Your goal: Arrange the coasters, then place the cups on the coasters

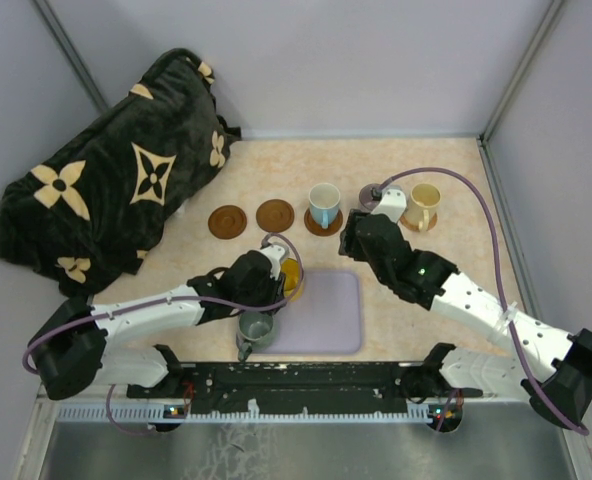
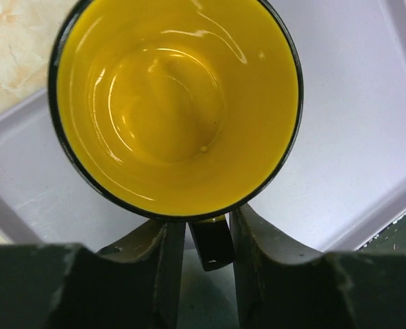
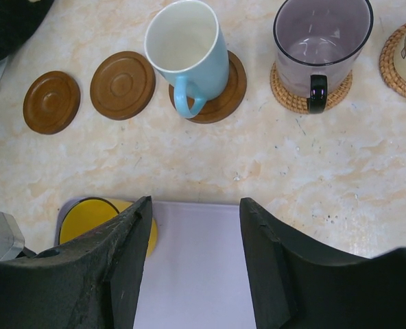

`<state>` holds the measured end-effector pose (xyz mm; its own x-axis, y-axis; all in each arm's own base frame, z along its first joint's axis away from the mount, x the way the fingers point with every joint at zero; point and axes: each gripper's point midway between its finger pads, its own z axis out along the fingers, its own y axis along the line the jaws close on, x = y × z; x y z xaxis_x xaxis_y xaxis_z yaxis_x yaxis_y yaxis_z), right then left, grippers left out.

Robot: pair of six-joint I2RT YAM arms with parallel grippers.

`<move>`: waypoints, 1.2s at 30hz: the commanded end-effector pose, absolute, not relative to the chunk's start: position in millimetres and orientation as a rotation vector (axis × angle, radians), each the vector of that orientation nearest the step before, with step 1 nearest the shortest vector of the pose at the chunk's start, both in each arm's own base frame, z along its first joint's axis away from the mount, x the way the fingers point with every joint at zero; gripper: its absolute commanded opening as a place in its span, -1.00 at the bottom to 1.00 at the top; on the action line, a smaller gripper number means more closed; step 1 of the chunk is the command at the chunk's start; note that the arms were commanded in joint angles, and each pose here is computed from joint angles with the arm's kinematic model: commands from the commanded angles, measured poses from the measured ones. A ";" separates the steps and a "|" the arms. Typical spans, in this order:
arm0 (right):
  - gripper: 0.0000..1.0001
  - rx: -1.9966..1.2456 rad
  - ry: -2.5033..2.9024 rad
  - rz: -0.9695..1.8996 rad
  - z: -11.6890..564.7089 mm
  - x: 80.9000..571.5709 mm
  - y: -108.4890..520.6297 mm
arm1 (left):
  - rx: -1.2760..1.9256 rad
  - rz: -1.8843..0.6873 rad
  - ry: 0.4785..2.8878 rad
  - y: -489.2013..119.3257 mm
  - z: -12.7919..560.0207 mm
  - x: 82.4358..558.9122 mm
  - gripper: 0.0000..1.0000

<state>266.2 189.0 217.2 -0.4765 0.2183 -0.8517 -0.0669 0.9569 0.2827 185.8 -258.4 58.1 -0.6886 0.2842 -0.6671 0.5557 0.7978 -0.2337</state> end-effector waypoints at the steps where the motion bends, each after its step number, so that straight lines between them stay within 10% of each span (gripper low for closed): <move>1: 0.10 0.124 2.001 0.403 229.2 265.3 195.8 | 0.563 -0.528 2.344 -263.2 70.3 196.3 -0.36; 6: 0.11 0.119 2.005 0.421 227.5 264.9 199.2 | 0.542 -0.447 2.372 -256.8 70.6 198.5 -1.00; 36: 0.10 0.150 2.054 0.337 175.4 235.0 157.7 | -0.033 -0.048 1.989 -254.4 164.7 336.2 -1.00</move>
